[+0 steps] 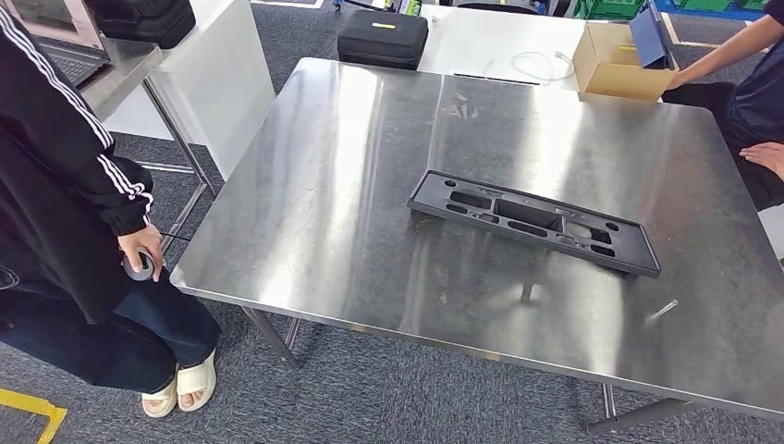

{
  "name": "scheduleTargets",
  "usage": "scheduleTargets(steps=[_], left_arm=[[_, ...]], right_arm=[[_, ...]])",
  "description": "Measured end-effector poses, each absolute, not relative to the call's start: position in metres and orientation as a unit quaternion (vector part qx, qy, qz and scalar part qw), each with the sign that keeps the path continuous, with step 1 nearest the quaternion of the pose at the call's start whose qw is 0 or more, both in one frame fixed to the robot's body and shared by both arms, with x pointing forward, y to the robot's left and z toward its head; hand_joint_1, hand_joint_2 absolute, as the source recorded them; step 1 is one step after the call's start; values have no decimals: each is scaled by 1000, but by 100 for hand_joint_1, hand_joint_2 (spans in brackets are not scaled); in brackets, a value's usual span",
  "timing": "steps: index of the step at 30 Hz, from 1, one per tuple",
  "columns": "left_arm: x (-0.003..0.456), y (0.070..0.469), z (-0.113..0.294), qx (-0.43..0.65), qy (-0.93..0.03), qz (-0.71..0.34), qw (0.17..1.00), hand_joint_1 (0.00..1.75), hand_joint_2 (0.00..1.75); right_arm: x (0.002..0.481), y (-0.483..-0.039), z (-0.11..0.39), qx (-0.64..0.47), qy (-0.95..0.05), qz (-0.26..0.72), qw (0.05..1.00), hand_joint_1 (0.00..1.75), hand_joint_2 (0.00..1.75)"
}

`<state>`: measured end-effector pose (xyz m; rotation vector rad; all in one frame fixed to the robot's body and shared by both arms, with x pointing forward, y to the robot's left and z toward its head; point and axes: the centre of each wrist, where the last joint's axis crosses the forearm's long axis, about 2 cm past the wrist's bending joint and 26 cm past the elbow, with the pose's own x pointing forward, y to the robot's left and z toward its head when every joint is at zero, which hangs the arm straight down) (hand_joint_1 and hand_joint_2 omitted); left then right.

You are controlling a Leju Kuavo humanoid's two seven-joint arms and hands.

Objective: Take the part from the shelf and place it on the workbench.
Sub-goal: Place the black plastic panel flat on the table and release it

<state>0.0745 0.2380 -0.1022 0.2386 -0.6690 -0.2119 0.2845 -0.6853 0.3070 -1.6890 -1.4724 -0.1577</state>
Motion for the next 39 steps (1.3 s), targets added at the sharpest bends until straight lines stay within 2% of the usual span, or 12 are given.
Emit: scheduleTargets(steps=[17,26,39], left_arm=[[67,246,-105,86,-304,-104,943,0,0],[68,234,-103,86,-306,-118,941,0,0],[75,234,-102,80,-309,-132,939,0,0]], right_arm=[[226,-715,305,-696,-568,-88,431,0,175],[182,-728,302,-714,-546,-92,429,0,175],[161,-723,297,-718,-542,-84,430,0,175]])
